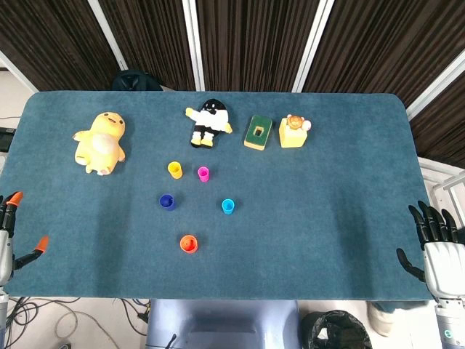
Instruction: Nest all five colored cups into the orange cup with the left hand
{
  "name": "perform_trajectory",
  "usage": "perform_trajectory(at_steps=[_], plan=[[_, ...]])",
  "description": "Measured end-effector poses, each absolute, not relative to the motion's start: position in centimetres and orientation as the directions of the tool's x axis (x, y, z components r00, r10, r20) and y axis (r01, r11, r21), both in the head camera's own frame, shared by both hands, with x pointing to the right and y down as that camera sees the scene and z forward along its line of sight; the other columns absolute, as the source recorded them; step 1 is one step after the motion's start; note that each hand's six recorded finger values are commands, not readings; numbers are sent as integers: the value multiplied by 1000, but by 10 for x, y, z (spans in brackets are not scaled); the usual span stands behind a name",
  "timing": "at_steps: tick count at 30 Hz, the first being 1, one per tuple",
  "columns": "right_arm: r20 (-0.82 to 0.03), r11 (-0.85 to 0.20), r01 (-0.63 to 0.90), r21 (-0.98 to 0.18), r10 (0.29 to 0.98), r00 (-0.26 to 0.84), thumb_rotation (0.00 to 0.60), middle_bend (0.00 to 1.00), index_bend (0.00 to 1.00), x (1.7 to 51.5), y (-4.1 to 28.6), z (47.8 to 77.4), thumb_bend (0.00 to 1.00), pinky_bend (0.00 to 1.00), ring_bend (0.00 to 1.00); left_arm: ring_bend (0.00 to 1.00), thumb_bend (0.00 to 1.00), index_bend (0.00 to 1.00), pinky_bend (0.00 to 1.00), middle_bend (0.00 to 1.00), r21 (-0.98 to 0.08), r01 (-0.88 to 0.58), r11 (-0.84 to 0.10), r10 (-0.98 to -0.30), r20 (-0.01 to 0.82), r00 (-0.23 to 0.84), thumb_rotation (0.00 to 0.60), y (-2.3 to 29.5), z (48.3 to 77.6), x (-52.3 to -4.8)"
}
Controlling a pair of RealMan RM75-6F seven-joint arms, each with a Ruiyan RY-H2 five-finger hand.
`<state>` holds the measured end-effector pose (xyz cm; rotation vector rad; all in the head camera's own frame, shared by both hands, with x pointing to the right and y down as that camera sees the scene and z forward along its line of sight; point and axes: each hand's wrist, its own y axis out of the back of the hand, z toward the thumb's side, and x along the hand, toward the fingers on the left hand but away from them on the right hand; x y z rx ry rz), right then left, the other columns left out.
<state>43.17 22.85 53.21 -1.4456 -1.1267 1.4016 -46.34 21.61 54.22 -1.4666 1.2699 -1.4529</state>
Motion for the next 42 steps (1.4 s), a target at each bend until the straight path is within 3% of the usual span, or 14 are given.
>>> perform_trajectory(at_steps=[31, 42], plan=[[-265, -262, 68, -963, 964, -32, 600, 46, 72, 436, 228, 528, 373, 36, 72, 0, 186, 74, 86, 54, -930, -176, -323, -938, 339, -66, 600, 215, 553, -451], [-268, -266, 63, -962, 963, -29, 600, 46, 72, 436, 228, 530, 373, 36, 72, 0, 175, 95, 116, 59, -883, -164, -440, -898, 429, 97, 600, 154, 592, -410]])
